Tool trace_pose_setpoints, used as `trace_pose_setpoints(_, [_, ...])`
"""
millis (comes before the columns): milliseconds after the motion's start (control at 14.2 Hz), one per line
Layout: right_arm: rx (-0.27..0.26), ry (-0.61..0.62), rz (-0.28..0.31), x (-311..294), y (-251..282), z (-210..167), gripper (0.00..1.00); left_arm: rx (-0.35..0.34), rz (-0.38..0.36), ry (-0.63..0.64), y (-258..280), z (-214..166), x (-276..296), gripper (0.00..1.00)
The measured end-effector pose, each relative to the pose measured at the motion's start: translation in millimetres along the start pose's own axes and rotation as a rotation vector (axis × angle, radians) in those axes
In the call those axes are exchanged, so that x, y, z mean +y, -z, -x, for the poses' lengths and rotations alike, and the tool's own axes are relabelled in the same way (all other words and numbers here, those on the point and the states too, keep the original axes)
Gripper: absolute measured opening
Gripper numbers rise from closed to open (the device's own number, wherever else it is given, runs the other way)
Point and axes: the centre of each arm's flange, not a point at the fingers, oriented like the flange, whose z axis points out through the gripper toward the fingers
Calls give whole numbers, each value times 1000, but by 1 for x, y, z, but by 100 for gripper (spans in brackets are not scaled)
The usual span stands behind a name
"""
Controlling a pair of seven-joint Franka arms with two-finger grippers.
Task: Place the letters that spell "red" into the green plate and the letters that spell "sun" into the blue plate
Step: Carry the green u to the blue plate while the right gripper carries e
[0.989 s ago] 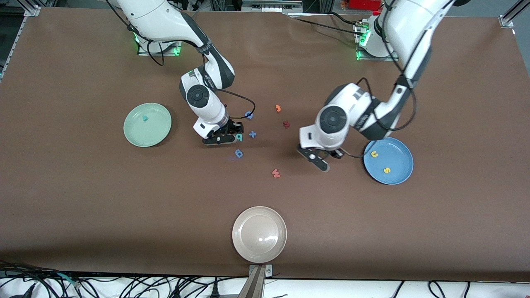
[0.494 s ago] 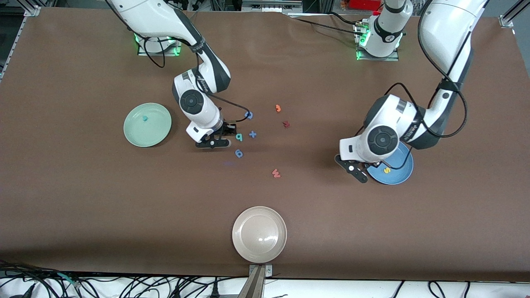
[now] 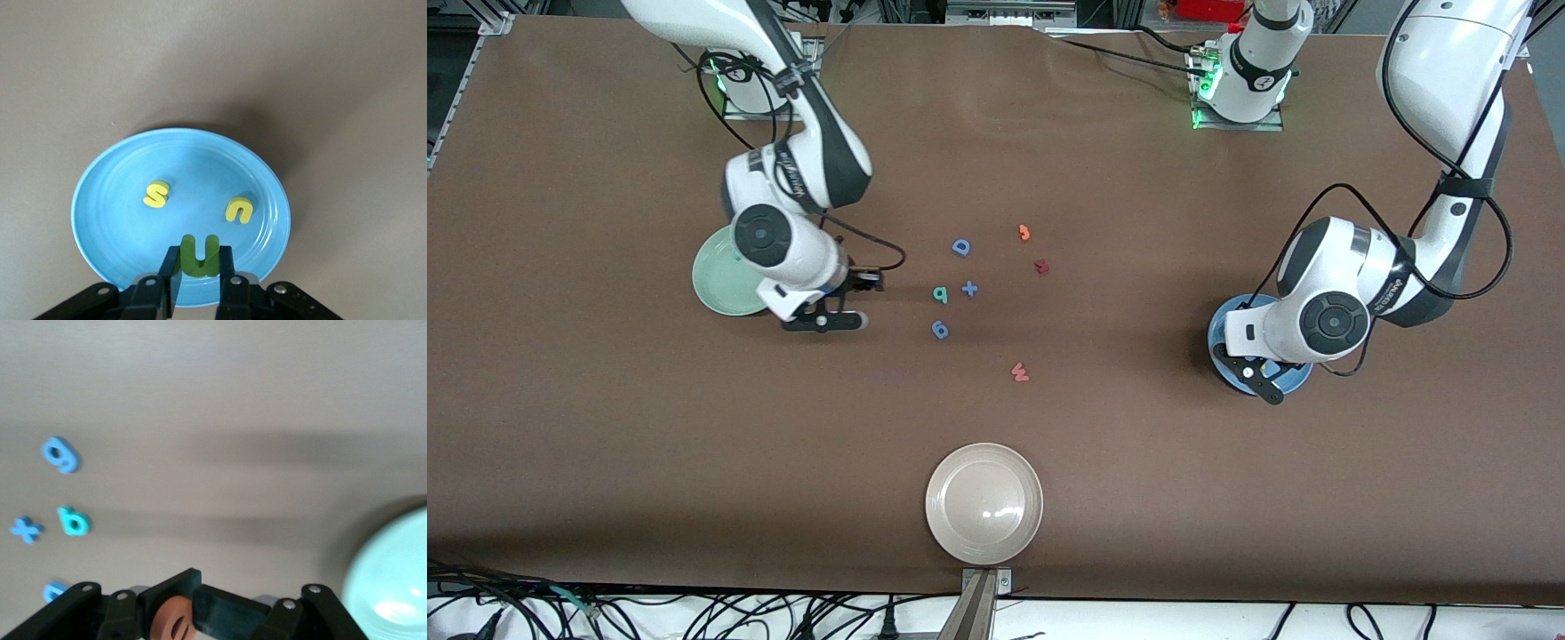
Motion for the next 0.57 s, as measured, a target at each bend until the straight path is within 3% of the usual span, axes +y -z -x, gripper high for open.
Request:
trace_pose_setpoints(141, [-37,12,12,40,13,-4,0,-11,9,1,-8,2,-1,35])
trace_pose_setpoints(565, [-123,21,31,148,12,-10,0,3,21,-19,-9,7,-14,91])
